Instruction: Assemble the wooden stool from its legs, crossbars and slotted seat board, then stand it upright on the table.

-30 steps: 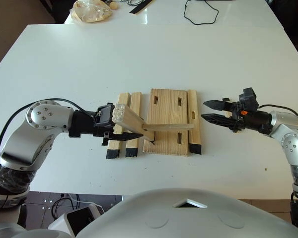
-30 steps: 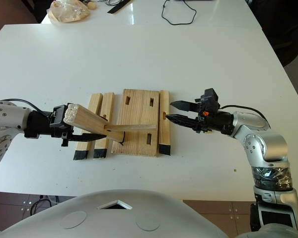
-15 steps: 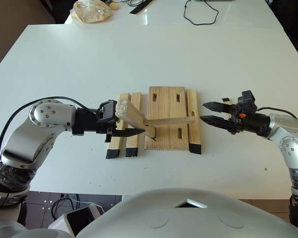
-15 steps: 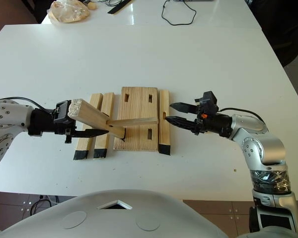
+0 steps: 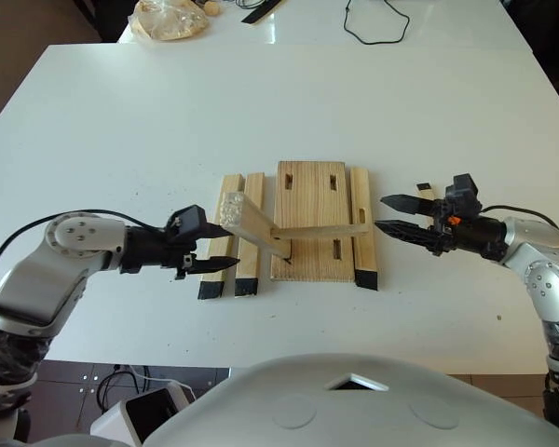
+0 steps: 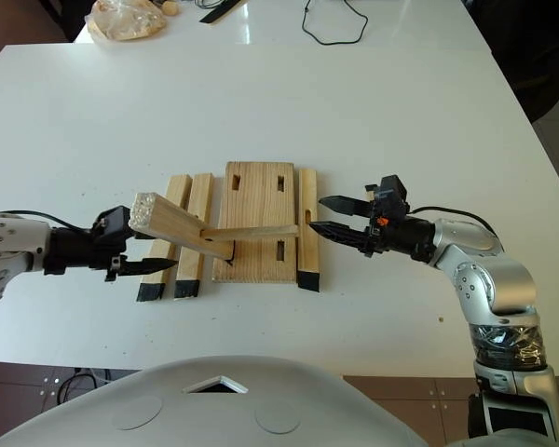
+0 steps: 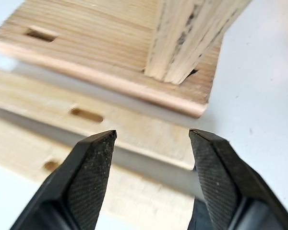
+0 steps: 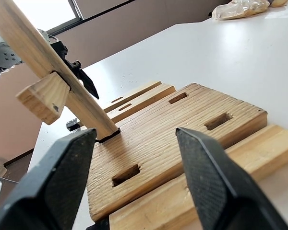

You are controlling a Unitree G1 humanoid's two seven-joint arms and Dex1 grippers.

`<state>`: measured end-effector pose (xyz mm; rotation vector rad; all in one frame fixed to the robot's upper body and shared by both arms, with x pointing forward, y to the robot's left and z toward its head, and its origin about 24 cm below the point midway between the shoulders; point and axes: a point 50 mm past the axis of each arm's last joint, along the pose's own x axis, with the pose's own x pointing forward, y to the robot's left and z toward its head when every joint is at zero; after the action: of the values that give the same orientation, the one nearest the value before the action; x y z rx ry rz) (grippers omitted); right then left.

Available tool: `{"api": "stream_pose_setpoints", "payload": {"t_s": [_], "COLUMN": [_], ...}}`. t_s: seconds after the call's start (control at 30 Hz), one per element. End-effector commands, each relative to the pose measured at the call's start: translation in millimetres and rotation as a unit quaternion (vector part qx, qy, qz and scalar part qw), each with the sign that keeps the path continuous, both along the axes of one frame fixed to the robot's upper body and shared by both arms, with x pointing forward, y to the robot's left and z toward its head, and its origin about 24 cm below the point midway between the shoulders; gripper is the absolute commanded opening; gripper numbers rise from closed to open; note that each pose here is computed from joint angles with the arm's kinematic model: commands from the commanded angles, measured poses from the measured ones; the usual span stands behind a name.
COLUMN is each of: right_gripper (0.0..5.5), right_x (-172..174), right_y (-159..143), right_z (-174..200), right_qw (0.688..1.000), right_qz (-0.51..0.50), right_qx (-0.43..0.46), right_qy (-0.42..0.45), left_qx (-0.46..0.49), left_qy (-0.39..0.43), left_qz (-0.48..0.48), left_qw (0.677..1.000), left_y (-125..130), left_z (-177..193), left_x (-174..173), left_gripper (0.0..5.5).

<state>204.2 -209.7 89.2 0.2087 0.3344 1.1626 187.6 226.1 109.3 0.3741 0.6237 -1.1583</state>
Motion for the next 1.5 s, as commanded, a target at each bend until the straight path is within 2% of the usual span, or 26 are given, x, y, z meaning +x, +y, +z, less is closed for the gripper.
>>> {"api": "stream_pose_setpoints", "payload": {"t_s": [0.03, 0.17, 0.4, 0.7, 0.87, 1.2, 1.33, 1.5], "right_gripper": [3.04, 3.04, 3.04, 3.04, 3.04, 3.04, 3.04, 3.04], "right_x": [-9, -16, -18, -19, -19, -19, -20, -19], "right_y": [-5, -7, -6, -7, -8, -3, -3, -3], "right_z": [2, 1, -1, -1, -1, -3, -4, -6], "right_qw": [1.0, 0.999, 0.998, 0.997, 0.997, 0.997, 0.997, 0.997], "right_qz": [-0.024, -0.043, -0.063, -0.066, -0.068, -0.068, -0.067, -0.066], "right_qx": [-0.007, -0.012, -0.013, -0.021, -0.022, -0.025, -0.029, -0.036], "right_qy": [-0.011, -0.012, -0.017, -0.019, -0.02, -0.023, -0.023, -0.024], "left_qx": [0.033, 0.029, 0.045, 0.062, 0.075, 0.084, 0.048, 0.046], "left_qy": [-0.008, -0.005, -0.018, 0.011, 0.023, 0.024, 0.022, 0.043], "left_qz": [0.029, 0.084, 0.155, 0.235, 0.244, 0.271, 0.275, 0.271], "left_qw": [0.999, 0.996, 0.987, 0.97, 0.967, 0.959, 0.96, 0.961], "left_y": [2, -3, -4, -2, 2, 44, 46, 44], "left_z": [3, -1, -8, -30, -39, -37, -27, -37], "left_x": [-16, -26, -23, -35, -40, -20, -11, -14], "left_gripper": [2.82, 2.82, 2.82, 2.82, 2.82, 2.82, 2.82, 2.82]}}
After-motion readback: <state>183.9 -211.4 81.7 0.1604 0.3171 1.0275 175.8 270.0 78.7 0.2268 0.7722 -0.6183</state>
